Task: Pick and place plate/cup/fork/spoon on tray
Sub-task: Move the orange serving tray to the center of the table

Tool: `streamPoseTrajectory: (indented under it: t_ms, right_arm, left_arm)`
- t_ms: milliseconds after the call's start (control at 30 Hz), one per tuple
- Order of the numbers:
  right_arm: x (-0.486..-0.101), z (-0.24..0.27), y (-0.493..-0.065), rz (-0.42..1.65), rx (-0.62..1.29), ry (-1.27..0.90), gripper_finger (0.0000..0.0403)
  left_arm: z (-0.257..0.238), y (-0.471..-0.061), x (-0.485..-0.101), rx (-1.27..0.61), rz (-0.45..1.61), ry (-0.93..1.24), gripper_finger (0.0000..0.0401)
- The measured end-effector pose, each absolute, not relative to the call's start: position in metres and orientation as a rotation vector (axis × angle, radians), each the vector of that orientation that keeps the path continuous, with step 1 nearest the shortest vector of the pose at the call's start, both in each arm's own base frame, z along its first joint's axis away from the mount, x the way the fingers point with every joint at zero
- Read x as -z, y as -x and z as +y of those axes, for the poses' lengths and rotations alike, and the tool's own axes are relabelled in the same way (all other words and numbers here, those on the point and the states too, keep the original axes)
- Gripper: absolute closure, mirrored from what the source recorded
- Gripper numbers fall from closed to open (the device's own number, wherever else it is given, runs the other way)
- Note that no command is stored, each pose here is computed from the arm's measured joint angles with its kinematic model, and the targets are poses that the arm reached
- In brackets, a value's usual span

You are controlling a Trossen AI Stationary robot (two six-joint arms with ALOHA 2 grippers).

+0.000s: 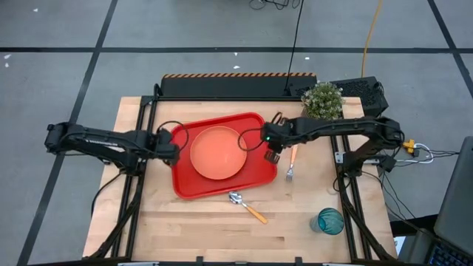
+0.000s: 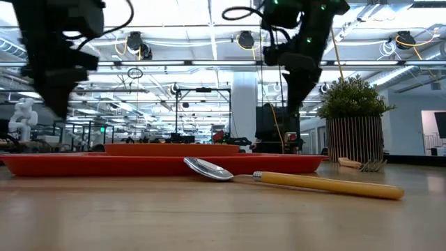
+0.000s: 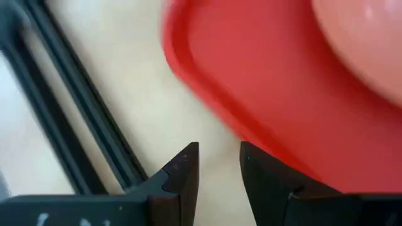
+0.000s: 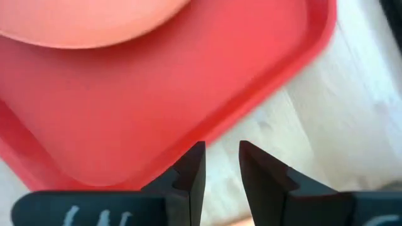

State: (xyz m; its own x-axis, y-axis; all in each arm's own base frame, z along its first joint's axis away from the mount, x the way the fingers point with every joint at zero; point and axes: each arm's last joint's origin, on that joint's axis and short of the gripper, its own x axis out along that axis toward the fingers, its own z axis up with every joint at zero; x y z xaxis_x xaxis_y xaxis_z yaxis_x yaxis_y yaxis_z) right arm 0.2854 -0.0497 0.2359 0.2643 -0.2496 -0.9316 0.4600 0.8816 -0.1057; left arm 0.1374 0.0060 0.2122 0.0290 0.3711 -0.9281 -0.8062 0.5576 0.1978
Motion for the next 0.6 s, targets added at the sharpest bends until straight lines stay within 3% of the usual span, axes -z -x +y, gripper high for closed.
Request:
streamPoseTrajectory:
  t_ms: [233,400,600]
  right_arm:
    - [-0.195,-0.071,-0.254,1.301,0.56,-0.385,0.0312]
    - [-0.178,-0.078,-0.25,1.243,0.465,-0.573,0.0312]
    - [-0.179,-0.088,-0.25,1.208,0.441,-0.55,0.0312]
  left_arm:
    - [-0.017,-0.13,-0.197,-0.892,1.305,0.514,0.0284]
    - [-0.02,-0.13,-0.198,-0.892,1.272,0.514,0.0284]
    - [-0.02,-0.129,-0.198,-0.897,1.269,0.507,0.0284]
